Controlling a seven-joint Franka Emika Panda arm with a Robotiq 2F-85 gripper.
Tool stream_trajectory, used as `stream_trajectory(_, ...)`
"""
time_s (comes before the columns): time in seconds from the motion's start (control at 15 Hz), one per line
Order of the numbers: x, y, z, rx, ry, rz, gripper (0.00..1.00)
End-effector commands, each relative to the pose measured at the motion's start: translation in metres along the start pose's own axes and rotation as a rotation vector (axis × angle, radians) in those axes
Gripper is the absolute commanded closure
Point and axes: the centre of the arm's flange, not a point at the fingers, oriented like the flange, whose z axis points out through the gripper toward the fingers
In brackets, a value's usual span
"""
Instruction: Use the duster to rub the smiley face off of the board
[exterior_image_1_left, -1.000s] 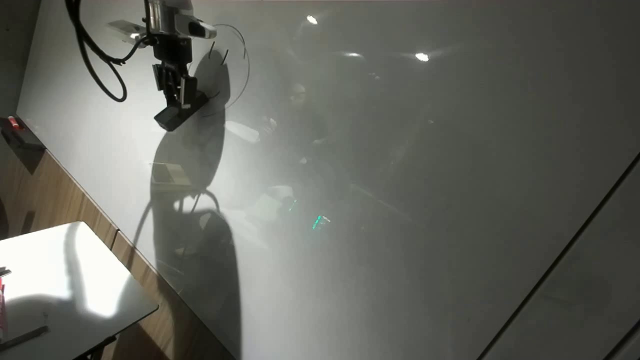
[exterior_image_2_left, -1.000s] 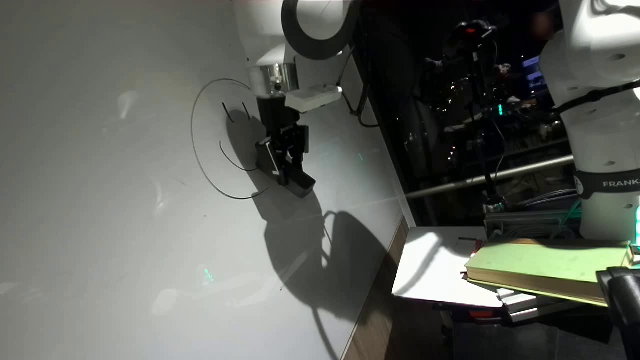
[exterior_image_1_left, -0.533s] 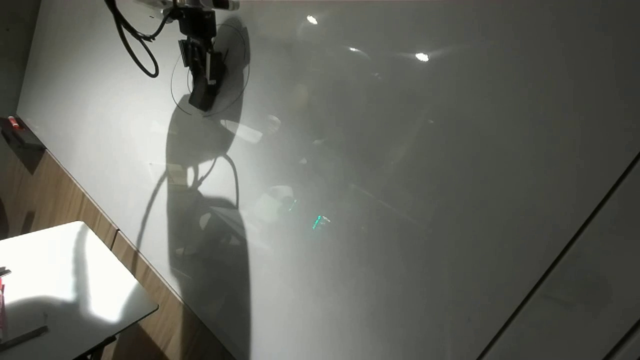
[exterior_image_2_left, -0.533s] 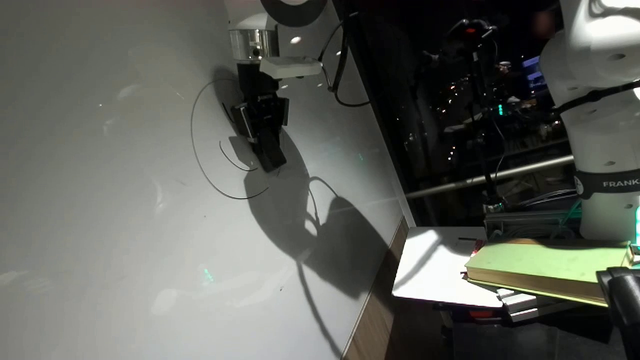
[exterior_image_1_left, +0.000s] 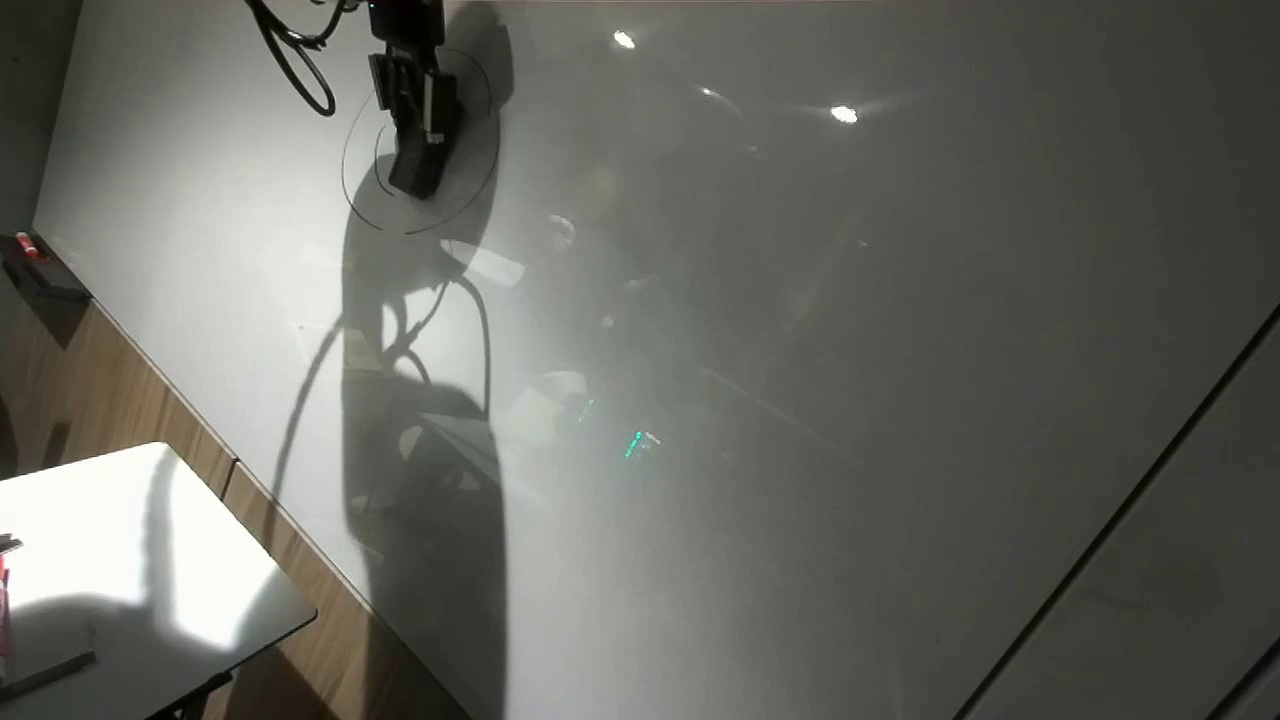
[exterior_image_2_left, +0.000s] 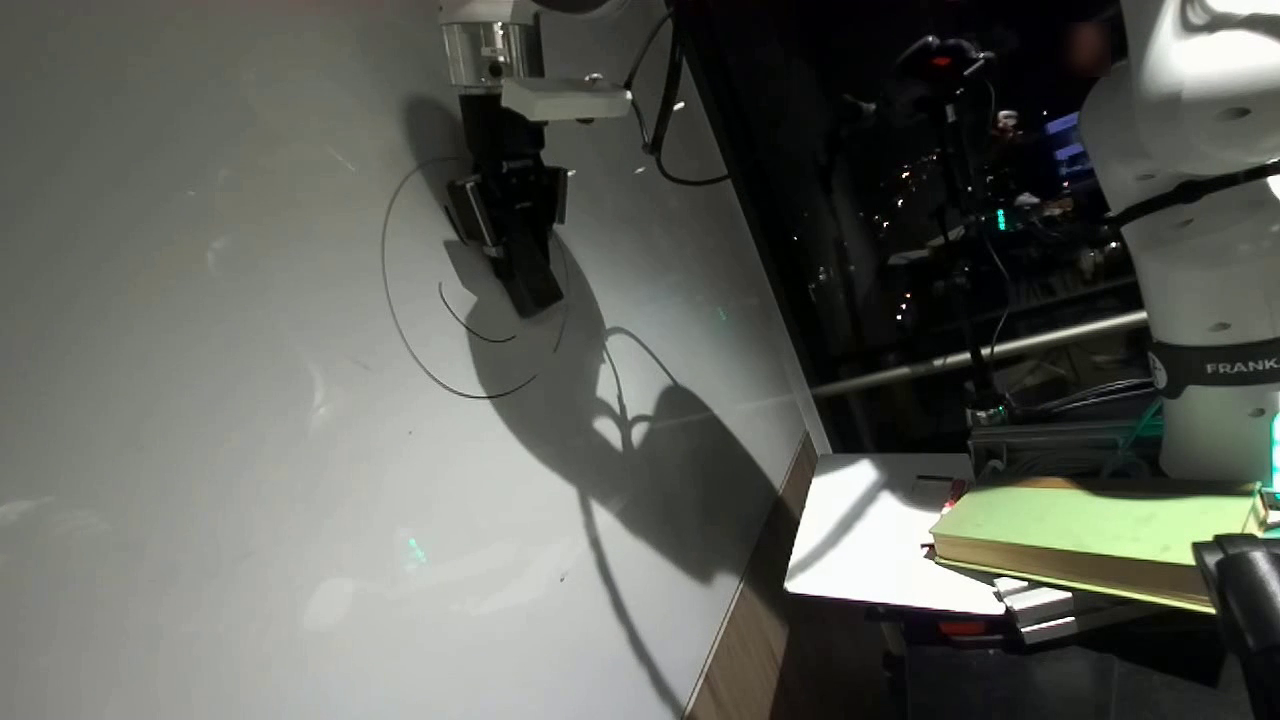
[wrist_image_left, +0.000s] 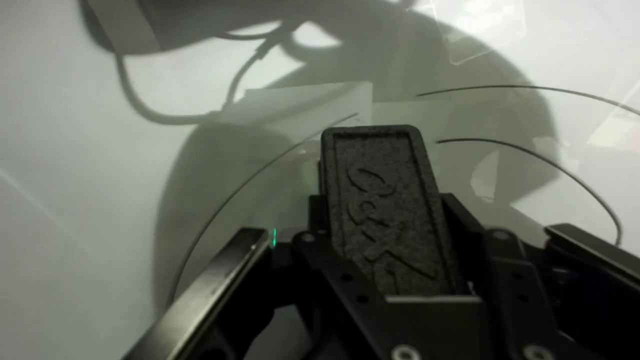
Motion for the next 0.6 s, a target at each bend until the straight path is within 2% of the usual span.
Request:
stream_trajectory(0.0,0.044,0.001,-0.036,0.016,0.074,0.038,0.69)
stream_trajectory(0.33,0.048,-0.005,-0.053,0.005,0.097,0.064,0.69)
stream_trajectory(0.53,0.041,-0.006,-0.043,-0.013,0.098,0.08,0.69)
